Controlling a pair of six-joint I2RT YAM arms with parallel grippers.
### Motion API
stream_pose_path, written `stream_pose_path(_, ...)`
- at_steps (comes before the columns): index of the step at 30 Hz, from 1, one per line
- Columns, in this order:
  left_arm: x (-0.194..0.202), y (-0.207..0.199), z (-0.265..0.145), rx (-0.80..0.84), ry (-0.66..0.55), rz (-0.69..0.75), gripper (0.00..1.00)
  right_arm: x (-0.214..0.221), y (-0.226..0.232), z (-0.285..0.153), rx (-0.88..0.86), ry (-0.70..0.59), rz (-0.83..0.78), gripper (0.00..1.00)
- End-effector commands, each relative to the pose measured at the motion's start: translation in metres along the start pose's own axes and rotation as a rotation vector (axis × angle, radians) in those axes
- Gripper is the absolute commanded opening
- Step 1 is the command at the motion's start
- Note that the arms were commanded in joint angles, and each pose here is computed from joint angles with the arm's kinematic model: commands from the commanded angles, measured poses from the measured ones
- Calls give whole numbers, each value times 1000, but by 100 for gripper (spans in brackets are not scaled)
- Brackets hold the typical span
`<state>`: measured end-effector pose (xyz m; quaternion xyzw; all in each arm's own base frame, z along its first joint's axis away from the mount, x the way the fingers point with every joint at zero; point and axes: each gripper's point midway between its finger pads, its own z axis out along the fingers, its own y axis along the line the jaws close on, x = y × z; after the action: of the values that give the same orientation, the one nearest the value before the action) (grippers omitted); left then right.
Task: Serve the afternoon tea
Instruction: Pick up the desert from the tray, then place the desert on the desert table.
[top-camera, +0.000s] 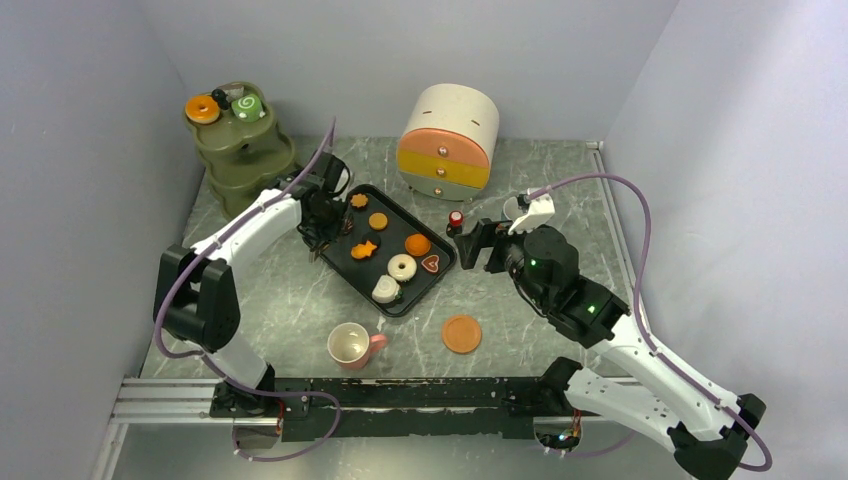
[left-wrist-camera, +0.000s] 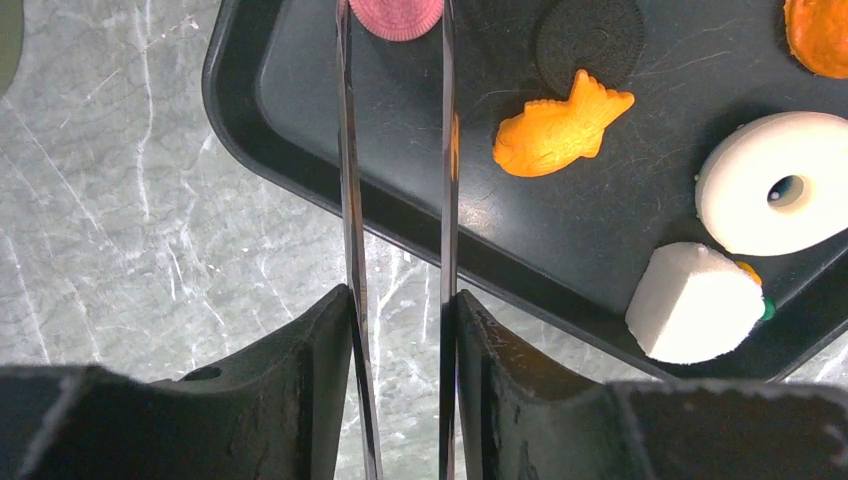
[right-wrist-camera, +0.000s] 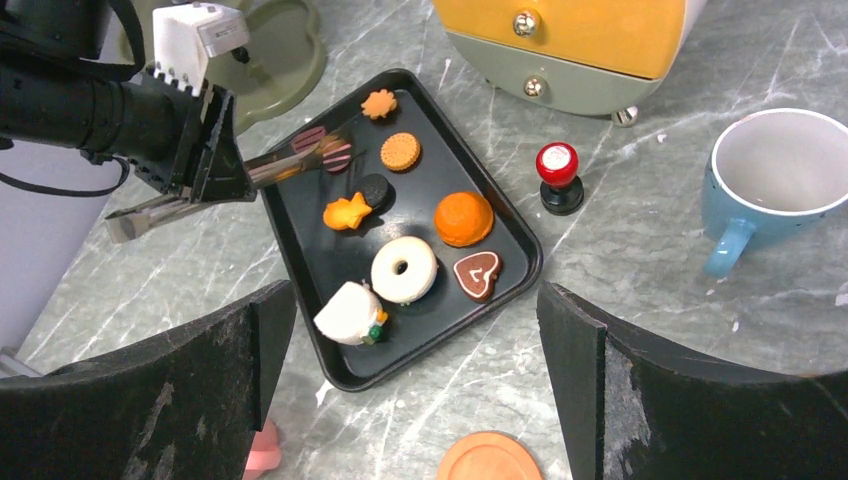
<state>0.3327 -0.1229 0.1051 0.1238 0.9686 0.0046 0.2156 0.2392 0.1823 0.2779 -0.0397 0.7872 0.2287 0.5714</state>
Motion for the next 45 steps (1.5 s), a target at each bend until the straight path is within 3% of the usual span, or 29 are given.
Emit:
stream_pose_path(1,-15,0,-19,13,-69,-13,43,-6,2,1,-7,-19,-2,94)
stream_pose_path(18,-64,11,-84,-12,-264,-53,39,1,5,6,-23,-13,30,94)
stream_pose_path(31,-110,57,-177,-146,-493,-148,41,2,4,6,-25,-20,32,94)
stream_pose_path(45,-137,129,-228,-199,-642,-304,42,-2,3,3,-17,-25,21,95)
